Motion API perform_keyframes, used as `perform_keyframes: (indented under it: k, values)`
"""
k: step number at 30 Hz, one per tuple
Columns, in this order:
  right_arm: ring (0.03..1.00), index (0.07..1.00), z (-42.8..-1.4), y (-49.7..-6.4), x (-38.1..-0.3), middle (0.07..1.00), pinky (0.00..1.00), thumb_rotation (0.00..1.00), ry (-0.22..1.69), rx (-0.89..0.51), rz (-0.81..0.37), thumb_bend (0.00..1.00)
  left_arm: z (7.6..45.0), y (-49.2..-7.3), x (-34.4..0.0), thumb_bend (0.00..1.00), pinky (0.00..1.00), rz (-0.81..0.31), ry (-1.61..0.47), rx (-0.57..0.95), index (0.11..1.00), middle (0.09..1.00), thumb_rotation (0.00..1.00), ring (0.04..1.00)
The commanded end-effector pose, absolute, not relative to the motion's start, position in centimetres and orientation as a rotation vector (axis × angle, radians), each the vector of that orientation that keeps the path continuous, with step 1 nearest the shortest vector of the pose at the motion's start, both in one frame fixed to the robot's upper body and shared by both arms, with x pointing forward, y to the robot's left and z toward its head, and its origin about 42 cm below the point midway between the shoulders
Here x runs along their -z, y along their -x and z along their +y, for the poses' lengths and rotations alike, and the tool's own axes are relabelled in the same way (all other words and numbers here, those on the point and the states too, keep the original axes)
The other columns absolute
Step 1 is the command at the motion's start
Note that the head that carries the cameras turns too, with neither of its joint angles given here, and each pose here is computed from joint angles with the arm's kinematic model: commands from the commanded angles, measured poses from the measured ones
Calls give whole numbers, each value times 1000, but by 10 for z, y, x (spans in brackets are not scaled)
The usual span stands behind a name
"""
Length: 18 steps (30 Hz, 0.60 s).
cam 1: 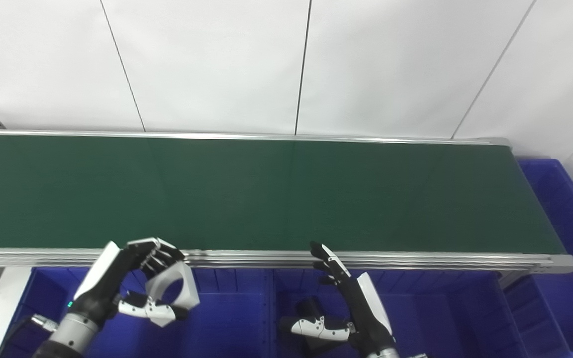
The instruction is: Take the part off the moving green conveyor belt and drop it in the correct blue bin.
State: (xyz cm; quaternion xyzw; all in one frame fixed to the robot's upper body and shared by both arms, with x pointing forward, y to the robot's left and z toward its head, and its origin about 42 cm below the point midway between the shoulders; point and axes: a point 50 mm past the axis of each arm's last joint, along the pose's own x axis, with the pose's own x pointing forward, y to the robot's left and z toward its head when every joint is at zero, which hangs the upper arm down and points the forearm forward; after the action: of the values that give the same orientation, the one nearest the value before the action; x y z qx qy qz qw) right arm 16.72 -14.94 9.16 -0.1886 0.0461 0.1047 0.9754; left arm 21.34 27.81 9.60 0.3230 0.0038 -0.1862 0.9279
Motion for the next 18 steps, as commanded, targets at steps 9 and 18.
perform_keyframes:
  k: [9,18]
  values:
    - [853,925,-156,-164,-106,902,770,231,379,-200,59,746,253,-212,-90,494,385,39,-953,495,550,465,0,382]
    - [849,921,-159,-165,-107,897,765,204,398,-195,51,732,245,-217,-85,541,732,89,-1190,562,581,514,45,636]
